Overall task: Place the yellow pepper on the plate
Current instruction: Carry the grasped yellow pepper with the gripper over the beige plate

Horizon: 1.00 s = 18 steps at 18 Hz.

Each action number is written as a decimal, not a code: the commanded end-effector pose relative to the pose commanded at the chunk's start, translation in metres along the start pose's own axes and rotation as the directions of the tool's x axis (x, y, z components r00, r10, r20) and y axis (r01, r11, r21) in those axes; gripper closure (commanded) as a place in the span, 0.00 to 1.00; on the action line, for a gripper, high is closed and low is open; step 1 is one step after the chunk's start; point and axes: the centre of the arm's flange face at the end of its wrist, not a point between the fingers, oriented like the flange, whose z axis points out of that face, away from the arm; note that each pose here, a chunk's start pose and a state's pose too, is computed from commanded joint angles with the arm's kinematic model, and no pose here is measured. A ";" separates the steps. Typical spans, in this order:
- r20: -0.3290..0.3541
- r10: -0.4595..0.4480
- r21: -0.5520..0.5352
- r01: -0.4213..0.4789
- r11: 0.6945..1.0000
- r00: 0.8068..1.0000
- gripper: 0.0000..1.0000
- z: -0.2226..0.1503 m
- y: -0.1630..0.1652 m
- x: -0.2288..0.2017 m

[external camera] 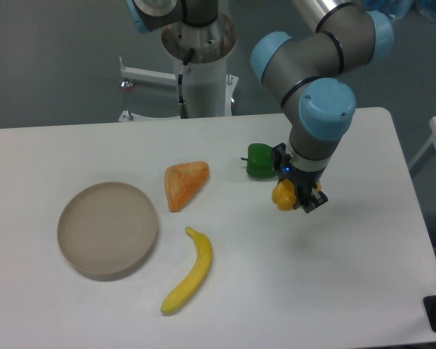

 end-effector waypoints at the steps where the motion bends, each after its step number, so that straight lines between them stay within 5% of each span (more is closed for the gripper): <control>1: -0.007 0.000 -0.002 0.000 1.000 1.000 0.75 0.004 0.000 0.001; 10: -0.022 0.006 0.001 -0.006 1.000 1.000 0.74 0.010 -0.015 0.008; 18: -0.032 -0.029 0.046 0.030 0.998 0.999 0.75 0.012 -0.155 0.068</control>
